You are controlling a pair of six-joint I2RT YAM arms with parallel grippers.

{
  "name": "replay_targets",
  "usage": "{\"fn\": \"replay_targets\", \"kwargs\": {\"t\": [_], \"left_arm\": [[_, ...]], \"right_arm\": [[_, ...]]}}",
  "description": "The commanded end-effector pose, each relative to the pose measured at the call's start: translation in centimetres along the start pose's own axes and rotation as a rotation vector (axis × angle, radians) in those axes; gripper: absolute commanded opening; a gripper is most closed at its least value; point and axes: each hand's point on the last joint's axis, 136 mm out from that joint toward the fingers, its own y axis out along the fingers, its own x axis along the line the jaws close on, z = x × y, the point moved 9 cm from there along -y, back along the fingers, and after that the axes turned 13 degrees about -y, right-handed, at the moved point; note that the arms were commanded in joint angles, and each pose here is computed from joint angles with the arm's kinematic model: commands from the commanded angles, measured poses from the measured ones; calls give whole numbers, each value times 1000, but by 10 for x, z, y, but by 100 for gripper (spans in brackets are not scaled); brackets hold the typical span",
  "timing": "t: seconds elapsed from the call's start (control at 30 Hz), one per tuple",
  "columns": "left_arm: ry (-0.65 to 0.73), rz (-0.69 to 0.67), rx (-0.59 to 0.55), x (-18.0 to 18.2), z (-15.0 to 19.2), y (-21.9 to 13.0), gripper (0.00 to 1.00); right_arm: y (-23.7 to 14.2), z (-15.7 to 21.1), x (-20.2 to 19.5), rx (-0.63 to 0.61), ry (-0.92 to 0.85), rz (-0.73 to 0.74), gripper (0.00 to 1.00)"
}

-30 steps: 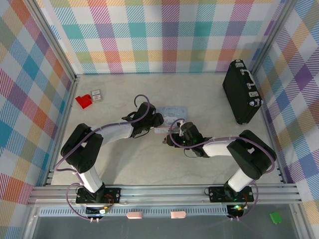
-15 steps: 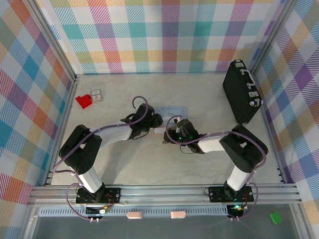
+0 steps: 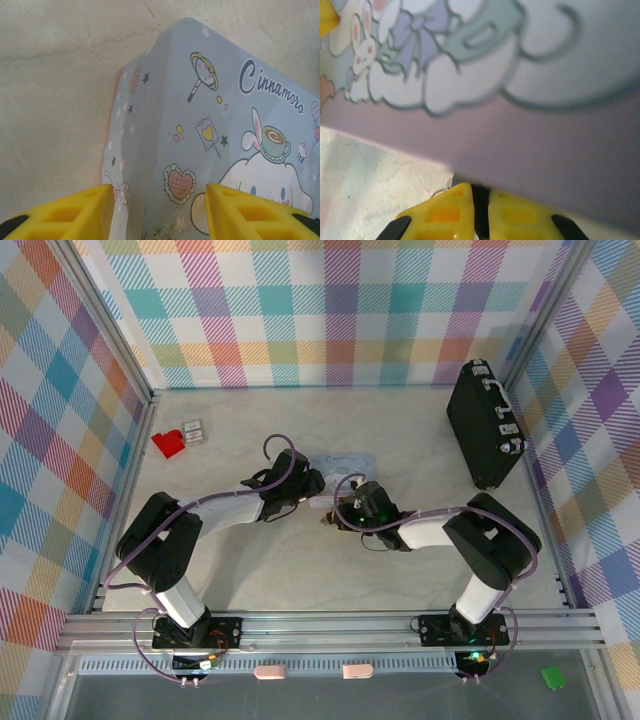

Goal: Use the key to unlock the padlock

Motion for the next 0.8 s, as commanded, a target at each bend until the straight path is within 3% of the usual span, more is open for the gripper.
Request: {"fn": "replay_targets", "kwargs": {"t": [0.0, 0.5, 0.77], "left_arm": [[-5, -118, 0, 23, 7, -3, 49], [-7, -89, 22, 20, 20, 0, 48], [40, -23, 46, 5, 19, -7, 51]], "right_arm": [[-11, 3, -8, -17, 66, 19, 8], [-32, -21, -21, -116, 259, -96, 7], [-53, -19, -26, -71, 206, 4, 8]]}}
